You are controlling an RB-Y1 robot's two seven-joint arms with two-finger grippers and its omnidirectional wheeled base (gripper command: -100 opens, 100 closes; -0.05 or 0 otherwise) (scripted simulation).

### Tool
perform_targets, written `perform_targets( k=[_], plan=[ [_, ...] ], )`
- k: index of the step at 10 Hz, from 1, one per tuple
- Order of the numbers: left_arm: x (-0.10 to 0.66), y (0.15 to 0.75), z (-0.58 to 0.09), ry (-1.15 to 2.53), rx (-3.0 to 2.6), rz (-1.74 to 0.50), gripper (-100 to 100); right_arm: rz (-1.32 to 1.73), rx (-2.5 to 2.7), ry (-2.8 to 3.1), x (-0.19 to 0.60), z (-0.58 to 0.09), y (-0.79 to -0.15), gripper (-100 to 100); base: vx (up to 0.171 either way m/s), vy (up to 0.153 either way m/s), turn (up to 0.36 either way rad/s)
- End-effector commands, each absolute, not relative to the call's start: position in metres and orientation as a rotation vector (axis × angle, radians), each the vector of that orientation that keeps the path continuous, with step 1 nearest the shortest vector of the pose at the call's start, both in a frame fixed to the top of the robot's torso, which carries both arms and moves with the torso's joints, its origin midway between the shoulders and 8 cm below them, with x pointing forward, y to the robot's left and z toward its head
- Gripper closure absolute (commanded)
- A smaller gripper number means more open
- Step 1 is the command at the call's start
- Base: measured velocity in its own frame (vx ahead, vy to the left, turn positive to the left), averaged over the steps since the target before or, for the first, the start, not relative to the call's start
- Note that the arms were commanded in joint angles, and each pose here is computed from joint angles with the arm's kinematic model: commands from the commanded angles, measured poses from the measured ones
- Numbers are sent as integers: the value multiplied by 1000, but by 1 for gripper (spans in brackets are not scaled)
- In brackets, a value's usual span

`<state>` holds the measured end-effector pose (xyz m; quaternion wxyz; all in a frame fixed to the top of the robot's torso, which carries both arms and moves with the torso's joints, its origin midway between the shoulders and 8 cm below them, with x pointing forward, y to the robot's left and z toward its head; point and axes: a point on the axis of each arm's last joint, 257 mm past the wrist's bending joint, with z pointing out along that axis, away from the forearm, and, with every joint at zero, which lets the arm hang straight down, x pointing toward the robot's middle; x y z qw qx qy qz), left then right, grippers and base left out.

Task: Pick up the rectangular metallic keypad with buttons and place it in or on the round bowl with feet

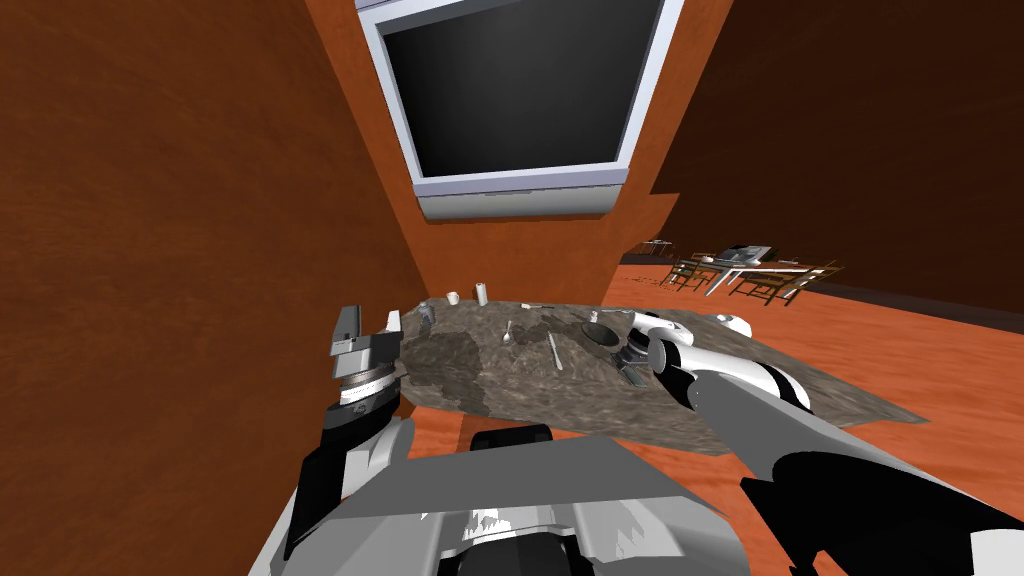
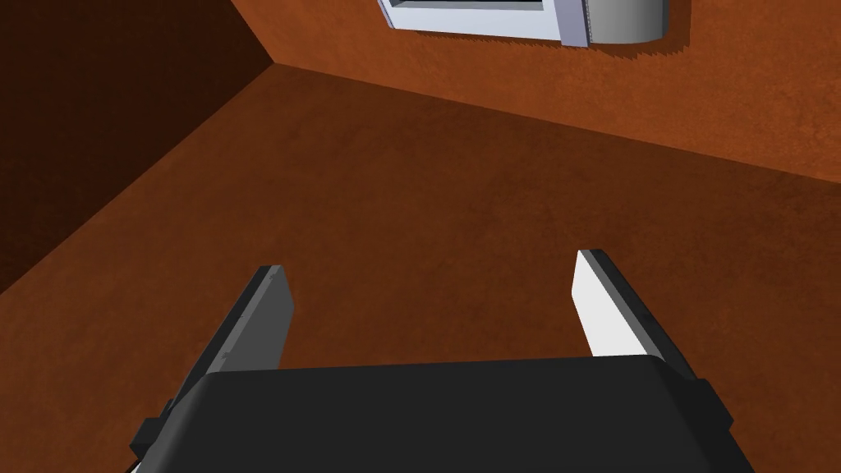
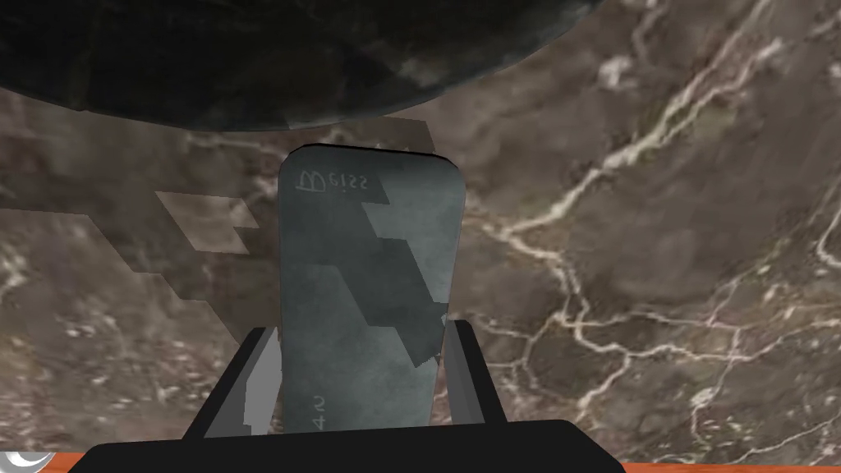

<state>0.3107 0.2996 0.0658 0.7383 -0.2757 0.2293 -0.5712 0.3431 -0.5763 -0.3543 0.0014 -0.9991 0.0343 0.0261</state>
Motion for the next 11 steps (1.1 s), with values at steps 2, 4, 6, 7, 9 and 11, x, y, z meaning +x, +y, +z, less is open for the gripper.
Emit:
perform_targets(
  k=[2, 4, 6, 7, 9, 11],
  plan=[
    [311, 300, 66, 503, -605, -1254, 0, 82, -3136, 107, 343, -354, -576, 100, 0, 0, 0],
    [311, 300, 66, 503, -605, -1254, 0, 82, -3136, 106, 343, -354, -576, 0, 0, 0, 0],
    [311, 300, 66, 503, -605, -1254, 0, 54, -3151, 107, 352, -338, -583, 100, -23, 2, 28],
    [311, 300, 66, 503, -605, -1254, 0, 77, -3138, 112, 346, -343, -580, 100, -9, 0, 10],
    [311, 300, 66, 503, -605, -1254, 0, 80, -3137, 112, 346, -344, -579, 100, 0, 0, 0],
    [311, 300, 66, 503, -605, -1254, 0, 16, -3177, 145, 364, -320, -591, 100, -37, 0, 95]
  ],
)
